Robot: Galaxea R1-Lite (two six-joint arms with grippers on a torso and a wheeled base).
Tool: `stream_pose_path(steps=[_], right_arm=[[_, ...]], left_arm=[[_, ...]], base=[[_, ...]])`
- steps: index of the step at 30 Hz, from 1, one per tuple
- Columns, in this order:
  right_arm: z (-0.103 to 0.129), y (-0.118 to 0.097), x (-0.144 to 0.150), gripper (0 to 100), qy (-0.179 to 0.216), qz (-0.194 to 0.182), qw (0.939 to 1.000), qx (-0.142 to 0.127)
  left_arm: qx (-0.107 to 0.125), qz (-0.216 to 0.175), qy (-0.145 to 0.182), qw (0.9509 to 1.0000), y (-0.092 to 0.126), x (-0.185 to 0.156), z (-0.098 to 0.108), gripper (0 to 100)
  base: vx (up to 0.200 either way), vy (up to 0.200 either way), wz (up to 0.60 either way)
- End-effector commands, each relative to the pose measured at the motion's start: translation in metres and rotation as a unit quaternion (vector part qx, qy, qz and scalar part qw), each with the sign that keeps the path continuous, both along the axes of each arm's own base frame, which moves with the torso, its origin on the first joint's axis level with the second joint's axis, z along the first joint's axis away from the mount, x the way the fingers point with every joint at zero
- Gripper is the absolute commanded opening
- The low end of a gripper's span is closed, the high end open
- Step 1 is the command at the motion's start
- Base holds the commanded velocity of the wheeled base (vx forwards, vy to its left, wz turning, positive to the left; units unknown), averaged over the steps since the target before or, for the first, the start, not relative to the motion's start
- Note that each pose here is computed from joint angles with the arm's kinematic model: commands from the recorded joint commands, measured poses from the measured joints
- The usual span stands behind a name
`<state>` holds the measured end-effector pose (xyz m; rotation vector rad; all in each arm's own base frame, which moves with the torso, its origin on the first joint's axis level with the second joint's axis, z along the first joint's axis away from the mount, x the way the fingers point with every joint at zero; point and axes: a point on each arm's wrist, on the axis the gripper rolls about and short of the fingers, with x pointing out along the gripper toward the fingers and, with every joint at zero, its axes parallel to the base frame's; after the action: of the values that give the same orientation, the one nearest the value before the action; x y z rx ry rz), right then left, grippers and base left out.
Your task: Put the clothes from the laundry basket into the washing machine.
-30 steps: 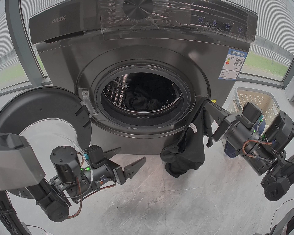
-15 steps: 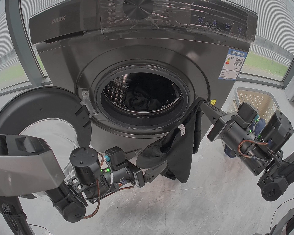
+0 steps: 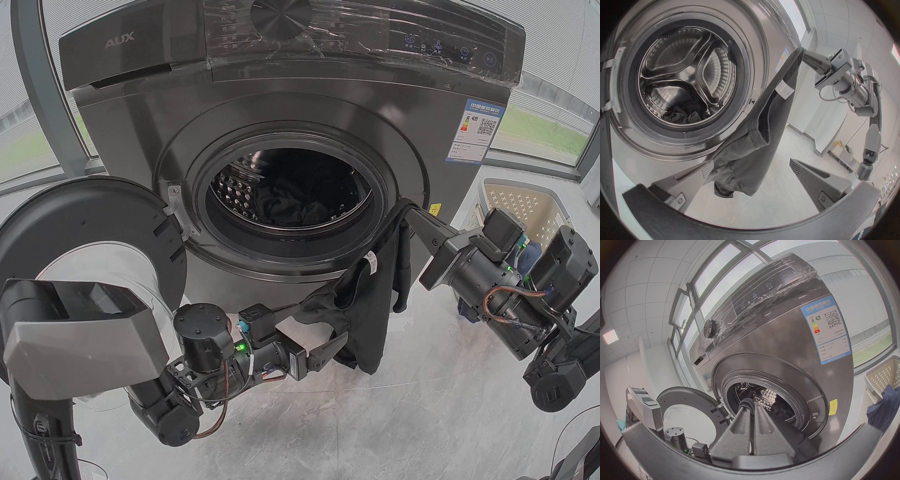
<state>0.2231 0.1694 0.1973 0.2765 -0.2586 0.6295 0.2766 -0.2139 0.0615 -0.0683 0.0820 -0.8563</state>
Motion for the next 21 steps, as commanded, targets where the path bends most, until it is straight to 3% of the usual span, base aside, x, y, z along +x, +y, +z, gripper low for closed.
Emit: stream_pose_path(steps=[1,9,20,21], right_arm=[[0.0,0.001,0.0,0,0.0,0.002,1.0,0.0],[0.001,0.001,-0.001,0,-0.002,0.003,1.0,0.001],[0.0,0.004,-0.003,0,-0.001,0.009,1.0,0.001],[0.0,0.004,-0.003,0,-0.001,0.009,1.0,0.001]], left_arm=[[0.015,0.002,0.0,0.9999,-0.009,0.013,-0.02,100],[0.021,0.037,-0.052,0.9977,-0.008,0.054,-0.029,100],[0.013,0.038,-0.061,0.9973,-0.018,0.063,-0.032,100],[0.014,0.037,-0.061,0.9974,-0.019,0.062,-0.033,0]], base=[[0.0,0.0,0.0],[0.0,0.0,0.0],[0.0,0.0,0.0],[0.0,0.0,0.0]])
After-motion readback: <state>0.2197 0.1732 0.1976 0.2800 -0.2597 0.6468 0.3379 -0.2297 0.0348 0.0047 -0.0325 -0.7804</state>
